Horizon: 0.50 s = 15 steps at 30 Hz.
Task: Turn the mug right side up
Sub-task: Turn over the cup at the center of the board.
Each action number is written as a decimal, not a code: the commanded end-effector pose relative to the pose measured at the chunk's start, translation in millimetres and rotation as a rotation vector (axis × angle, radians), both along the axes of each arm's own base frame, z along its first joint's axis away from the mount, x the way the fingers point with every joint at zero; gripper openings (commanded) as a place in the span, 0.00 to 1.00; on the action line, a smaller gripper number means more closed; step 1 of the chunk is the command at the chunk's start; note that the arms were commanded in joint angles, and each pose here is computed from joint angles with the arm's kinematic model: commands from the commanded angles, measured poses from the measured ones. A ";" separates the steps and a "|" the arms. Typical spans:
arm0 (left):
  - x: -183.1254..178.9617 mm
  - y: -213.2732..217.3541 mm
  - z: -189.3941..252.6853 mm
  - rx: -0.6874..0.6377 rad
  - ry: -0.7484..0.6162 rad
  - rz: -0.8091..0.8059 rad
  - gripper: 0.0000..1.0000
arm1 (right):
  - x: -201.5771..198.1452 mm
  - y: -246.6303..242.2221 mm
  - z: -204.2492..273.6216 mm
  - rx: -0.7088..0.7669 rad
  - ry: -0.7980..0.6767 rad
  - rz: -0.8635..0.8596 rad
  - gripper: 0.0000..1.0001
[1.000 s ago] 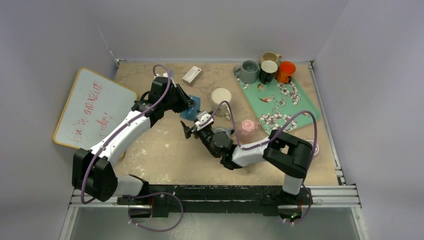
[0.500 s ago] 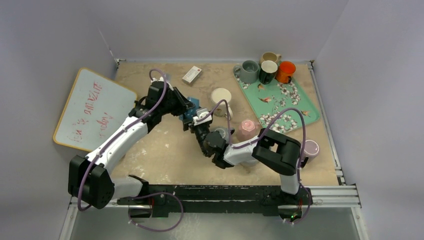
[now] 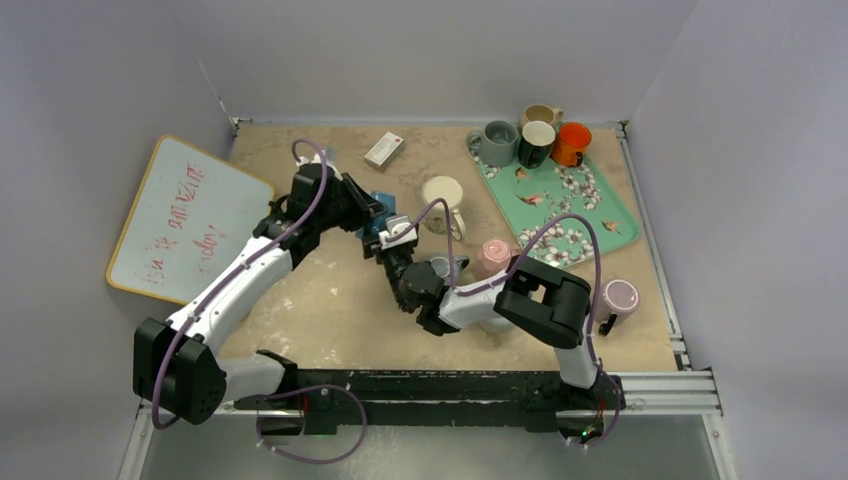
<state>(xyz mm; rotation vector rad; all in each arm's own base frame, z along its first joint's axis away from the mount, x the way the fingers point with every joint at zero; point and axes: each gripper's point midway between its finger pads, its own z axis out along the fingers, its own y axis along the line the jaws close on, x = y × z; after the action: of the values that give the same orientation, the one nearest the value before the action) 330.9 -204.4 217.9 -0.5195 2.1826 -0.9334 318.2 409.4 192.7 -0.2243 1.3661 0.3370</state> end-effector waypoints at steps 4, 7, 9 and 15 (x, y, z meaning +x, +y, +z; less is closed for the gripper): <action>5.5 -1.5 42.6 -0.090 -0.123 0.022 0.00 | 5.0 1.6 7.3 0.043 0.004 -0.041 0.52; 4.3 -0.2 44.5 -0.091 -0.129 0.026 0.00 | 4.5 0.4 9.9 0.051 0.004 -0.041 0.32; 3.4 1.3 45.7 -0.088 -0.134 0.030 0.00 | 4.0 0.5 12.9 0.053 0.001 -0.038 0.17; -1.3 5.0 47.5 -0.070 -0.149 0.026 0.00 | -4.7 3.7 29.0 0.072 -0.024 0.036 0.00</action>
<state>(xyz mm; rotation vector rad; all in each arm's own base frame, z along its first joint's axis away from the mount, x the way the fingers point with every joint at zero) 333.4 -193.3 220.4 -0.5977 2.1371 -0.9091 315.4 416.3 193.9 -0.2118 1.3688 0.3568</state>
